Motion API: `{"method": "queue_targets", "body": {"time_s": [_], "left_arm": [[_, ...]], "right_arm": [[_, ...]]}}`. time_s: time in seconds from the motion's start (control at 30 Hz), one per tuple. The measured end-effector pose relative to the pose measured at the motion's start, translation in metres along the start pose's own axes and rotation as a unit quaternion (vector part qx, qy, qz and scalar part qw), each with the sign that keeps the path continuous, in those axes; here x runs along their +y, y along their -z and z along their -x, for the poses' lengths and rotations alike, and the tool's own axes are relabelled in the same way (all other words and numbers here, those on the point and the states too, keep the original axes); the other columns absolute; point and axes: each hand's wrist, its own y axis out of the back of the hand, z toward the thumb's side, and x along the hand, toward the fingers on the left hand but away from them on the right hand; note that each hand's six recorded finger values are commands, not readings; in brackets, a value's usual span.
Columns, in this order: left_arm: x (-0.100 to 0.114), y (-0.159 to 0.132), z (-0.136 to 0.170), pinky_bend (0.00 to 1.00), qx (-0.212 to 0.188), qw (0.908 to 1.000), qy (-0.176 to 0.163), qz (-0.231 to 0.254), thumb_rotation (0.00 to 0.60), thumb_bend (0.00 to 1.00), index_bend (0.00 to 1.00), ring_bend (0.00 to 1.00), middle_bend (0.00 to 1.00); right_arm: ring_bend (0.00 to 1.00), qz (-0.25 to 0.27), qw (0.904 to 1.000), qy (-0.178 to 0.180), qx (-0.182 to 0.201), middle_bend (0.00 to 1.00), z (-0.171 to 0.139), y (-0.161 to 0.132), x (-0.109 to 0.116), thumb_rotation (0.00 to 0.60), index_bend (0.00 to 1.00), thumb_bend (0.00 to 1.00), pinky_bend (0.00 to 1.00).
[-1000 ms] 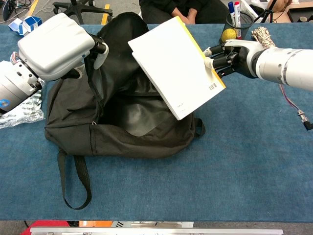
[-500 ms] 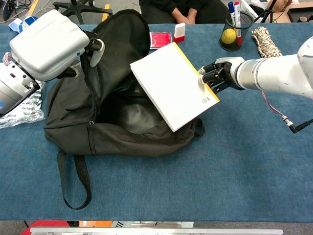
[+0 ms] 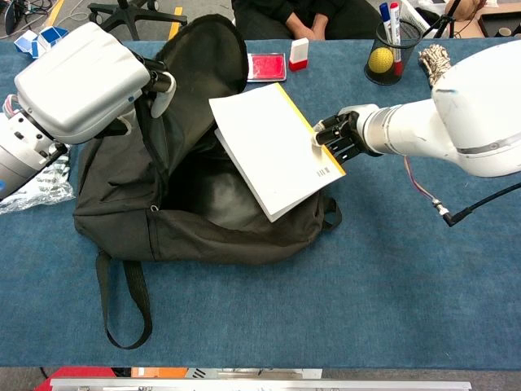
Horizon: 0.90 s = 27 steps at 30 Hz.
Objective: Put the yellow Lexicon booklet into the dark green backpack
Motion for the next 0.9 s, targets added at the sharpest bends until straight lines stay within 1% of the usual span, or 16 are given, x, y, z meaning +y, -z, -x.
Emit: {"method": "queue_targets", "body": {"time_s": [0.13,0.23,0.37,0.47,0.67,0.8,0.9], "left_arm": [[0.002,0.000,0.001,0.90,-0.002,0.9999,-0.010,-0.012,0.600,0.48,0.66,0.68,0.67],[0.002,0.002,0.001,0.90,0.001,0.9998,-0.010,-0.015,0.600,0.48,0.66,0.68,0.67],[-0.001,0.004,0.001,0.90,0.004,0.9998,-0.009,-0.018,0.600,0.48,0.66,0.68,0.67],[-0.001,0.003,0.001,0.90,0.002,0.9997,-0.012,-0.019,0.600,0.48,0.66,0.68,0.67],[0.003,0.000,0.001,0.90,-0.002,0.9996,-0.021,-0.021,0.600,0.48,0.66,0.68,0.67],[0.006,-0.003,0.001,0.90,-0.007,0.9995,-0.025,-0.019,0.600,0.48,0.66,0.68,0.67],[0.009,-0.006,0.002,0.90,-0.010,0.9993,-0.030,-0.019,0.600,0.48,0.66,0.68,0.67]], "right_arm": [[0.56,-0.015,0.9999,0.003,-0.006,0.65,0.002,-0.002,-0.005,0.600,0.76,0.56,0.64],[0.56,-0.026,0.9994,0.006,-0.021,0.65,0.000,0.004,-0.004,0.600,0.76,0.56,0.64],[0.56,-0.033,0.9988,0.008,-0.035,0.65,-0.010,0.008,0.003,0.600,0.76,0.56,0.64],[0.56,-0.038,0.9982,0.017,-0.042,0.65,-0.016,0.010,0.012,0.600,0.76,0.55,0.64],[0.56,-0.045,0.9971,0.021,-0.057,0.65,-0.021,0.015,0.017,0.600,0.76,0.56,0.64],[0.56,-0.036,0.9977,0.018,-0.054,0.65,-0.020,0.010,0.015,0.600,0.76,0.55,0.64],[0.56,-0.028,0.9986,0.009,-0.045,0.65,-0.016,0.002,0.007,0.600,0.76,0.55,0.64]]}}
